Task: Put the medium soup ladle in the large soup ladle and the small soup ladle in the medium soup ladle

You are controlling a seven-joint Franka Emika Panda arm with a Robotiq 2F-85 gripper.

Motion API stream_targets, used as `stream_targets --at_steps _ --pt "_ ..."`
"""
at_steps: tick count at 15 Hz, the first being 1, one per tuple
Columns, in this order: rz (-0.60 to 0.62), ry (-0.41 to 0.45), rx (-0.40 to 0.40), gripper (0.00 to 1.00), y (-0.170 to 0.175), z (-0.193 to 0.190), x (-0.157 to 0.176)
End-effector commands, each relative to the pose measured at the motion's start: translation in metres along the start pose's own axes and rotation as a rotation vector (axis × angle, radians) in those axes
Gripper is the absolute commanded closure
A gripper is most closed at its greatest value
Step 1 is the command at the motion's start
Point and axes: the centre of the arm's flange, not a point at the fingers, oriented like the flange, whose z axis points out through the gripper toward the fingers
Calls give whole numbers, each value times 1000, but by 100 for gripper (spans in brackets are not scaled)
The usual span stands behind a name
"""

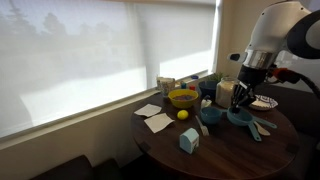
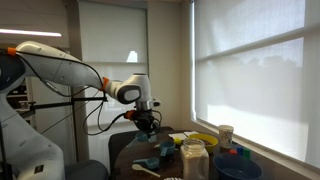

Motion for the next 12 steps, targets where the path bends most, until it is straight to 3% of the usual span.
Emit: stream_targets --at_steps 1,12 --pt "-34 8 2 95 2 -6 -1" --pt "-81 17 9 95 4 -13 -2"
